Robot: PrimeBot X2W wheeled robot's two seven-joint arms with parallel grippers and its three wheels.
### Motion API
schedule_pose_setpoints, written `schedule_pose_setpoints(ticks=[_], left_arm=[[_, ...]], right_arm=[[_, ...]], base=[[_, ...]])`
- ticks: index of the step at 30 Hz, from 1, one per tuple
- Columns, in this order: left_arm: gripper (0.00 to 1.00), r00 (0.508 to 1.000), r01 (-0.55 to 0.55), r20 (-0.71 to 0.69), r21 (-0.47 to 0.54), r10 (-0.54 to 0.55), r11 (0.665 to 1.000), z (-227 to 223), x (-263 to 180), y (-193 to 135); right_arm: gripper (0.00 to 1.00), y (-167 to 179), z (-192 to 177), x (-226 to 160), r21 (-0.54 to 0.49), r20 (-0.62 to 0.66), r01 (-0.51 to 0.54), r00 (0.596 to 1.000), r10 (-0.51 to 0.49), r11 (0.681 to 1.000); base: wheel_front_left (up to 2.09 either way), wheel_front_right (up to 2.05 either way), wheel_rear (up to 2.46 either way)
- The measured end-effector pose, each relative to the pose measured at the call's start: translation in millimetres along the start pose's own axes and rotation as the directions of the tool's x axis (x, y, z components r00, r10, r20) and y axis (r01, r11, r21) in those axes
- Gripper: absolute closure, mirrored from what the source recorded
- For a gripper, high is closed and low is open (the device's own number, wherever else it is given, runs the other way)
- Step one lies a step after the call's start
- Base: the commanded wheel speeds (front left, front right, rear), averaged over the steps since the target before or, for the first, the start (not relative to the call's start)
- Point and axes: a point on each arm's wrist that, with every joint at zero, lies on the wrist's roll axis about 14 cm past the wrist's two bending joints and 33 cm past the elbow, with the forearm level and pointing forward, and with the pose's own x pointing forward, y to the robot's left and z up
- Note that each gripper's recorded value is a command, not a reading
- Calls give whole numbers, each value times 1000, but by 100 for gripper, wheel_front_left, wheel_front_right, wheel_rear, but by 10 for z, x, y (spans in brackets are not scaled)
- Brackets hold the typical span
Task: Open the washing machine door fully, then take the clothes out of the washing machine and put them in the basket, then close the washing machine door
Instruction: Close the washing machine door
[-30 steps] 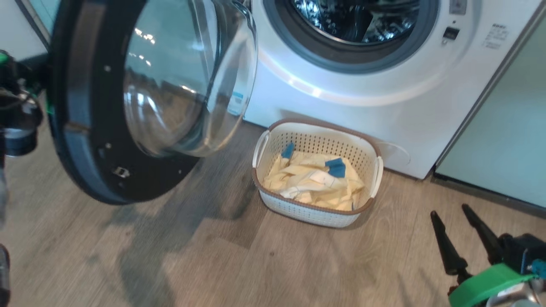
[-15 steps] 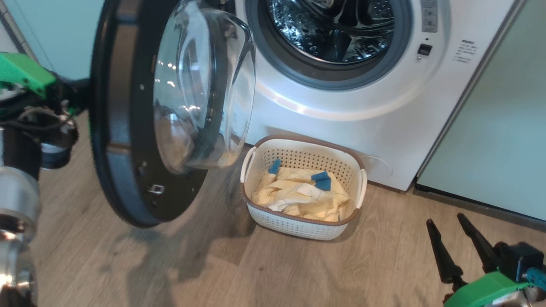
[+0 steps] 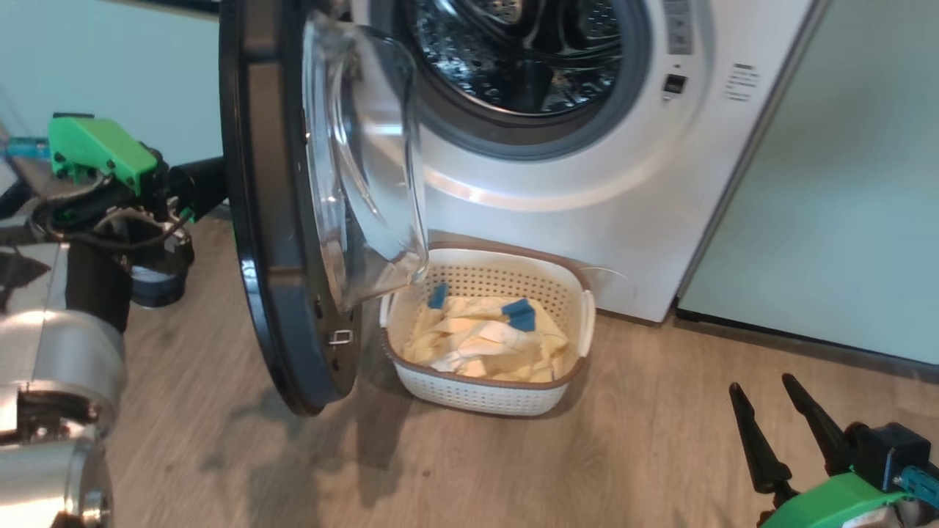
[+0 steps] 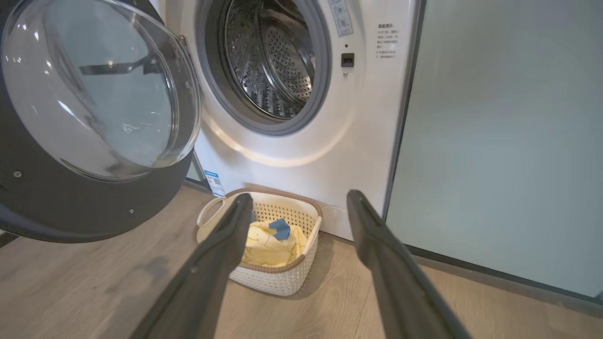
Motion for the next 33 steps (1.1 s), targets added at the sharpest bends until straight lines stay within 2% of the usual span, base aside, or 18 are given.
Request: schedule_pose_setpoints(ticks=[14, 23, 33], left_arm=[[100, 992, 62, -108, -35, -65, 997, -484, 571, -59], [100, 969, 136, -196, -72, -148, 988, -883, 964, -277], [100, 949, 167, -256, -85, -183, 982, -1202, 1295, -423]], right_arm=[[0, -487, 83, -382, 5, 32, 173, 984, -173, 985], [0, -772, 117, -684, 6, 47, 282, 958, -282, 959], [0, -994, 103, -981, 2, 44, 374, 927, -373, 928]], base=[[0, 0, 0], [0, 0, 0], [0, 0, 0]])
